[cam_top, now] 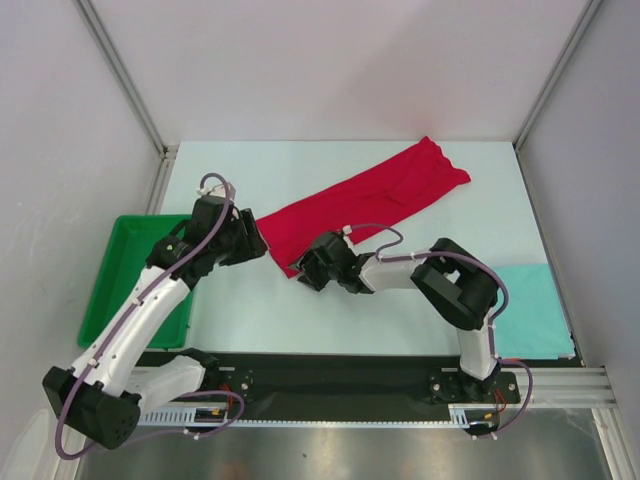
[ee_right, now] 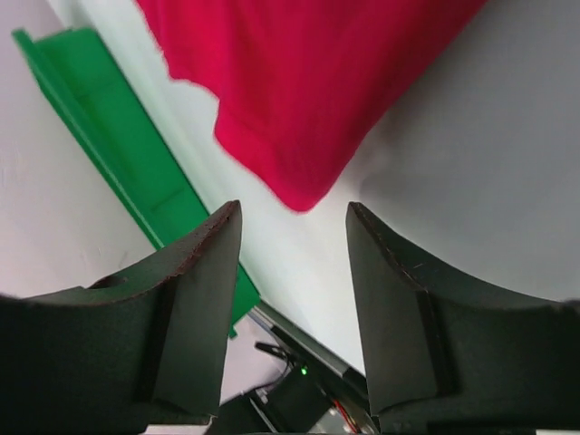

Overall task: Fold and stack the t-shirts
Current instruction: Fold the tshirt

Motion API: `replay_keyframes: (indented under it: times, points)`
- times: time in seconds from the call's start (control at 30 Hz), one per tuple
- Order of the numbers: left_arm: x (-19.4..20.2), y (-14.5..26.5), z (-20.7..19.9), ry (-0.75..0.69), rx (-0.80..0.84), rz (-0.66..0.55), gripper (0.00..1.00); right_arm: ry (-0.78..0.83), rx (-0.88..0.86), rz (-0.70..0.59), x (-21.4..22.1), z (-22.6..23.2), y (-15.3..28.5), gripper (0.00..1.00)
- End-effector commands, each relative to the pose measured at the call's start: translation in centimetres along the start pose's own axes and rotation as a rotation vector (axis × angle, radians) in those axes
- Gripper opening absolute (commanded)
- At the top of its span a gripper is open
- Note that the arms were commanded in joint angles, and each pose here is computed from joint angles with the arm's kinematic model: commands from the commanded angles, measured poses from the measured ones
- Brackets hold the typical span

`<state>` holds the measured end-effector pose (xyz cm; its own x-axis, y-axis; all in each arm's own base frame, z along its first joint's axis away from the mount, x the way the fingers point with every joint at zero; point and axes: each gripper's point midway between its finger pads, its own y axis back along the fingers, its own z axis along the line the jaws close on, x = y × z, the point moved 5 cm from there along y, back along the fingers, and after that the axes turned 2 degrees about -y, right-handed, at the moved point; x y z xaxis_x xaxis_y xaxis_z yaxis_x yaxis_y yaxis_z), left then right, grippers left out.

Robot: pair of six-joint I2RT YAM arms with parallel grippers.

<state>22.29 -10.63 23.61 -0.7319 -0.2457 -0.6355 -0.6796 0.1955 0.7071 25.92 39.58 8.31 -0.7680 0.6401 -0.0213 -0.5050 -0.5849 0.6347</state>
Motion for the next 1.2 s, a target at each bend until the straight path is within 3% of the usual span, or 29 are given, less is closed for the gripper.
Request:
replay_keyframes:
  times: [0.0, 0.37, 0.53, 0.57, 0.67, 0.9, 1.07, 1.17]
  points:
    - [0.1, 0.2, -0.6, -0.075, 0.001, -0.011, 0.62, -0.064, 0.026, -0.073, -0.1, 0.0, -1.6, 0.54]
    - [-0.8, 0.5, -1.4, -0.144, 0.005, -0.003, 0.63, -0.076, 0.089, -0.129, 0.1, -1.1, -2.4, 0.48]
    - [-0.5, 0.6, -1.0, -0.153, -0.009, -0.005, 0.63, -0.020, 0.119, -0.119, -0.3, -2.3, -2.8, 0.27]
    - [-0.4, 0.6, -1.0, -0.158, -0.010, -0.002, 0.63, 0.012, 0.123, -0.098, -0.4, -2.6, -2.8, 0.15]
    - [-0.6, 0.9, -1.1, -0.167, -0.002, -0.002, 0.64, 0.053, 0.154, -0.083, -0.3, -3.8, -2.3, 0.00]
    - [-0.5, 1.1, -2.0, -0.227, 0.088, 0.004, 0.68, 0.146, 0.181, 0.020, 0.7, -6.0, 3.2, 0.00]
    - [0.1, 0.4, -3.2, -0.249, 0.190, 0.041, 0.77, 0.268, 0.284, 0.157, 2.5, -11.6, 9.1, 0.00]
    - [1.2, -0.5, -5.0, -0.273, 0.351, 0.105, 0.80, 0.302, 0.336, 0.182, 2.4, -15.5, 13.5, 0.00]
